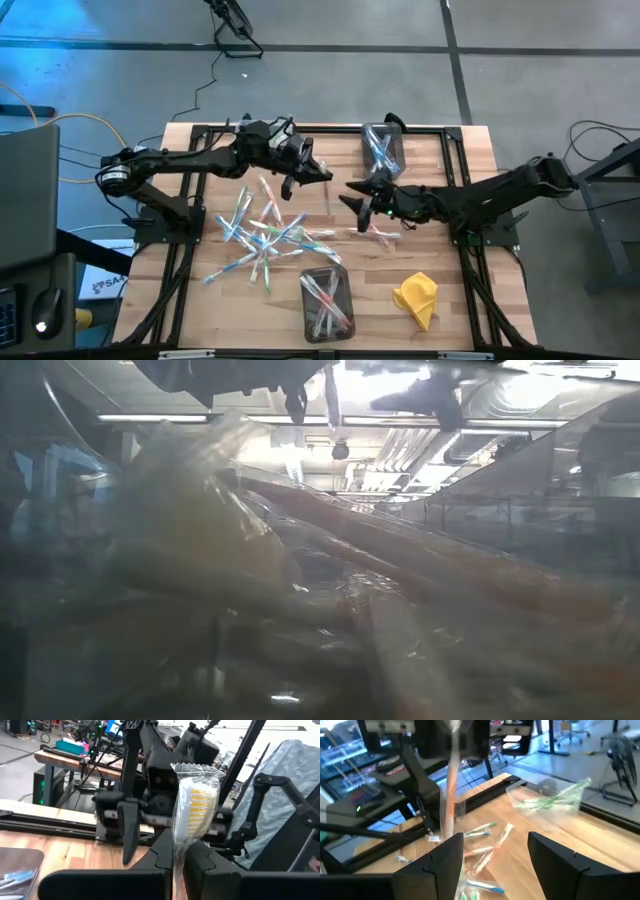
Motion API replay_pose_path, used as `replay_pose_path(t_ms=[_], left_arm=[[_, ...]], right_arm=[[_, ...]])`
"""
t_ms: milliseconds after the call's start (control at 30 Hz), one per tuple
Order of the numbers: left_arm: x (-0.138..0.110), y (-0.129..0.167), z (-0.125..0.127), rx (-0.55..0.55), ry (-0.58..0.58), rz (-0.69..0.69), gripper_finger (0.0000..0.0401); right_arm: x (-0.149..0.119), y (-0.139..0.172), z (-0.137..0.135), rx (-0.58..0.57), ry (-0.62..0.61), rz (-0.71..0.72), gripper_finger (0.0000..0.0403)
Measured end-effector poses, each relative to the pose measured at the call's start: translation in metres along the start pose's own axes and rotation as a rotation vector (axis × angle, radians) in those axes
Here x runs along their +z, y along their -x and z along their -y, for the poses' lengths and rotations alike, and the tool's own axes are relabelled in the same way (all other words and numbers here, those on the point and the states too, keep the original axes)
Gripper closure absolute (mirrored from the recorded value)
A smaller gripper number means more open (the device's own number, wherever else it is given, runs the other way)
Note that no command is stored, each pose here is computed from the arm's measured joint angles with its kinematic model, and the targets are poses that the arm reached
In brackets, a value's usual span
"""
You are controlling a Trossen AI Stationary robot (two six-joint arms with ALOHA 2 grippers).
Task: Pick & Place Toothbrushes
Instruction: Put the orange toothbrush into the bottom black bin
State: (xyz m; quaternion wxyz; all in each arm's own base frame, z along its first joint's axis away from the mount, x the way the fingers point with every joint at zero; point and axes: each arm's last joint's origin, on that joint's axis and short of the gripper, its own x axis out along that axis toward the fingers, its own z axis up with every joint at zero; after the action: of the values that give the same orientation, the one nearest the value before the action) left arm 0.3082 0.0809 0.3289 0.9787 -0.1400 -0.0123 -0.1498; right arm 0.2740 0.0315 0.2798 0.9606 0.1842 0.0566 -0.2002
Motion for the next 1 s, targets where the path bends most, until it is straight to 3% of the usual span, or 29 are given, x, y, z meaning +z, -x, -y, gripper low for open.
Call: replay_pose_path(t_ms=[267, 500, 1000], left_arm=[[0.002, 0.009, -0.011, -0.012, 0.011, -0.025, 0.0393], [-0.001, 0.015, -0.020, -0.021, 0.027, -0.071, 0.0389], [-0.010, 0.018, -0.023, -0.012, 0.060, -0.161, 0.0391]], right_arm=[[0.018, 0.037, 0.015, -0.027, -0.182, -0.073, 0.0188], [0.033, 0.061, 0.027, -0.071, -0.315, -0.037, 0.0188], [0.043, 0.077, 0.037, -0.189, -0.327, 0.072, 0.0188]])
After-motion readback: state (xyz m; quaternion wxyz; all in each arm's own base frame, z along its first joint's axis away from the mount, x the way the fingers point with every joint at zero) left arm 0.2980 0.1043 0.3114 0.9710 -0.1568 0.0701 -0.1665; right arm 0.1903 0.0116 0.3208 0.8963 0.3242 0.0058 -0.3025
